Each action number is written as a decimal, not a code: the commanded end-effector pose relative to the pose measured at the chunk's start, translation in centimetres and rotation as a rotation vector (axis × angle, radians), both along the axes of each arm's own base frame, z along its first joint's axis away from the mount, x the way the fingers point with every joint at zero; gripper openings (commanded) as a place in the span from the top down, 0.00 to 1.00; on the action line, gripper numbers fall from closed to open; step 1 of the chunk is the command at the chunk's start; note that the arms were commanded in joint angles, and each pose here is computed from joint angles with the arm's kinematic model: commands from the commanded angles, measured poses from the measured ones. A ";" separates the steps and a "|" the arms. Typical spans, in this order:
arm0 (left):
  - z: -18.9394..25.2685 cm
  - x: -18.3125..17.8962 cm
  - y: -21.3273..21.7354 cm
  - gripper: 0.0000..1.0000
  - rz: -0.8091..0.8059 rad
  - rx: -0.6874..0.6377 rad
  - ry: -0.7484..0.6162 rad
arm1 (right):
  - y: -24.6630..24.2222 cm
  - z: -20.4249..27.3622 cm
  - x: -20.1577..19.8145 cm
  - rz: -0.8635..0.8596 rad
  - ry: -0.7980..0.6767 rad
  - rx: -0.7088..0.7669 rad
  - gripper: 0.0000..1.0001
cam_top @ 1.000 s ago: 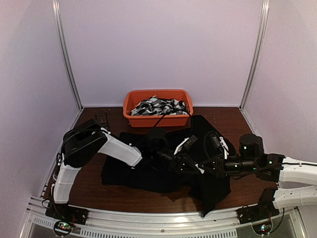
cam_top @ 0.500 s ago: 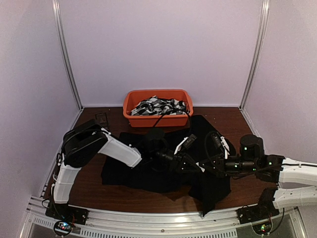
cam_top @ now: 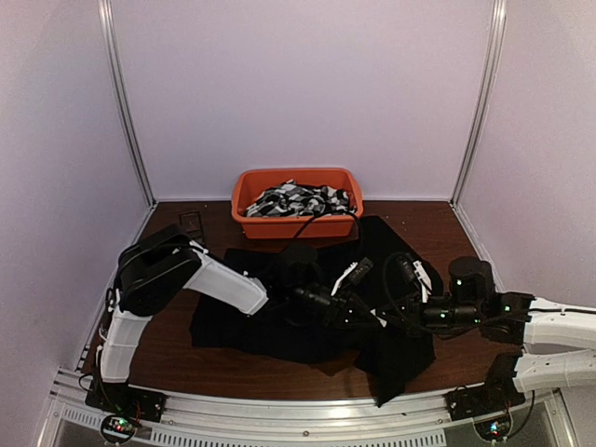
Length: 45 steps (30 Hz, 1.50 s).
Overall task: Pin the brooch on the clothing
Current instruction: Place the clothing with brooches at the center of the board.
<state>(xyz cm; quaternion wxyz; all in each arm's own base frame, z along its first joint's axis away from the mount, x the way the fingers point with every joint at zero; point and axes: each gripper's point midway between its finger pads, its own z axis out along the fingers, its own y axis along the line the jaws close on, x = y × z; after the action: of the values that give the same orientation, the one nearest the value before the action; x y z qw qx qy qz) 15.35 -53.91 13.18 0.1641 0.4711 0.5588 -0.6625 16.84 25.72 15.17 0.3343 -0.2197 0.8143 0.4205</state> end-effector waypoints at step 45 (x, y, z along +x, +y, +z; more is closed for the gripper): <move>0.1 14.6 11.5 0.04 0.523 0.328 -0.133 | -1.1 -0.2 3.4 -0.127 -0.201 -0.545 0.99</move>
<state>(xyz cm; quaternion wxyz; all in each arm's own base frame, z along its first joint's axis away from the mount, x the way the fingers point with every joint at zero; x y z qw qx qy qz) 27.68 -45.15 14.53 0.2641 0.3963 0.6904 -0.5446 19.37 25.21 14.88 0.3548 -0.2602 0.8636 0.2461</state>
